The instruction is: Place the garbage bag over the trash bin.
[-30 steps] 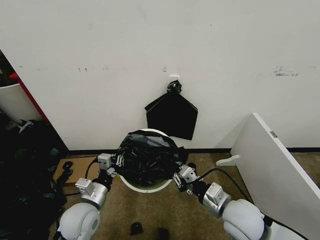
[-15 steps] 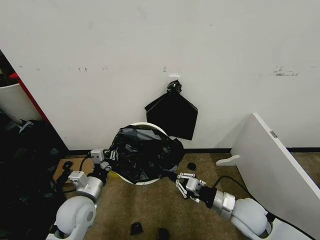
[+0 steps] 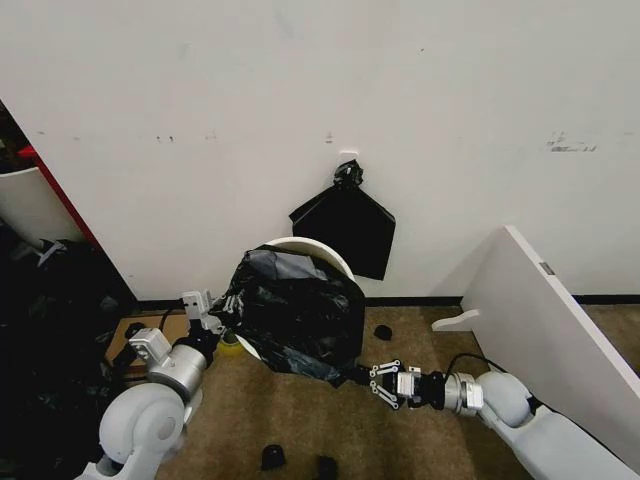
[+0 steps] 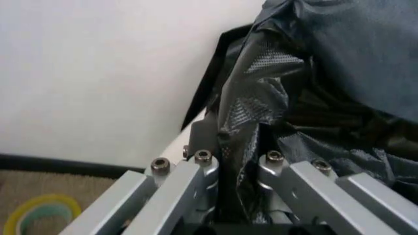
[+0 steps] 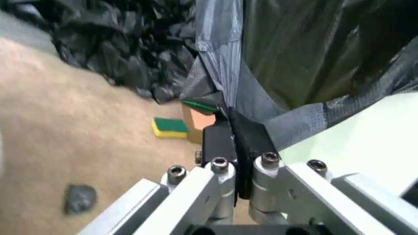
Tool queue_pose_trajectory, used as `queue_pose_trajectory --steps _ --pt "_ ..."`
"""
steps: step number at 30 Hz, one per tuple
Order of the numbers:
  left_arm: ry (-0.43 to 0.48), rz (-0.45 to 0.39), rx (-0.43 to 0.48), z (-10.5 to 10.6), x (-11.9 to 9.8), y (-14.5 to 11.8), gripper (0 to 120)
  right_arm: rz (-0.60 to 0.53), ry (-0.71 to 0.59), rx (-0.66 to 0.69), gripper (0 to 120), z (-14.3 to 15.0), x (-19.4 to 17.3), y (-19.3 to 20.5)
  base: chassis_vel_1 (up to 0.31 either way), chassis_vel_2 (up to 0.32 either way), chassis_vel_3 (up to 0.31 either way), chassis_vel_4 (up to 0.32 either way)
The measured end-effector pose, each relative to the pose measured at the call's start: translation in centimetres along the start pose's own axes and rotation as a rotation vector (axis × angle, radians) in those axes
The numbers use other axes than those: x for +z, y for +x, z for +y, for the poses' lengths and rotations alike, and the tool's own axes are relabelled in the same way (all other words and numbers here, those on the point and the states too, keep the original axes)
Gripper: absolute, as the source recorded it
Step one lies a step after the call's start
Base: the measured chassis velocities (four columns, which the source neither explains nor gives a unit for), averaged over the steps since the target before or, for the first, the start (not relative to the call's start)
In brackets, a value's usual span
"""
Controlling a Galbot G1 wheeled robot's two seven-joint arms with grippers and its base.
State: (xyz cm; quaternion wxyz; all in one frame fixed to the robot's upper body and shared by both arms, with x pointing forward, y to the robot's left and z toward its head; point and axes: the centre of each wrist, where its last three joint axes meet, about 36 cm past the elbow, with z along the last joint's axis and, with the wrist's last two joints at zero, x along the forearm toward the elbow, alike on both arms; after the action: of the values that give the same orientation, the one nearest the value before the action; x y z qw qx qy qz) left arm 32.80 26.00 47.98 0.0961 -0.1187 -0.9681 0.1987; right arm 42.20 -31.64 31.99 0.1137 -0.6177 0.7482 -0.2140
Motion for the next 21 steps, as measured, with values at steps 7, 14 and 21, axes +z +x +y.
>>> queue_pose_trajectory --steps 7,14,21 --pt "0.085 0.001 0.006 -1.7 -0.9 0.1 4 -0.018 0.056 -0.049 0 0.9 -0.1 -2.3 0.0 0.0 0.0 0.0" --pt "0.135 0.043 -0.005 -2.4 -0.2 0.1 4 0.012 0.133 0.001 0 1.2 1.2 -3.8 0.0 0.0 0.0 0.0" --pt "0.111 0.117 -0.056 -2.1 -0.1 0.4 4 0.153 0.315 0.117 0 -0.7 2.0 -1.6 0.0 0.0 0.0 0.0"
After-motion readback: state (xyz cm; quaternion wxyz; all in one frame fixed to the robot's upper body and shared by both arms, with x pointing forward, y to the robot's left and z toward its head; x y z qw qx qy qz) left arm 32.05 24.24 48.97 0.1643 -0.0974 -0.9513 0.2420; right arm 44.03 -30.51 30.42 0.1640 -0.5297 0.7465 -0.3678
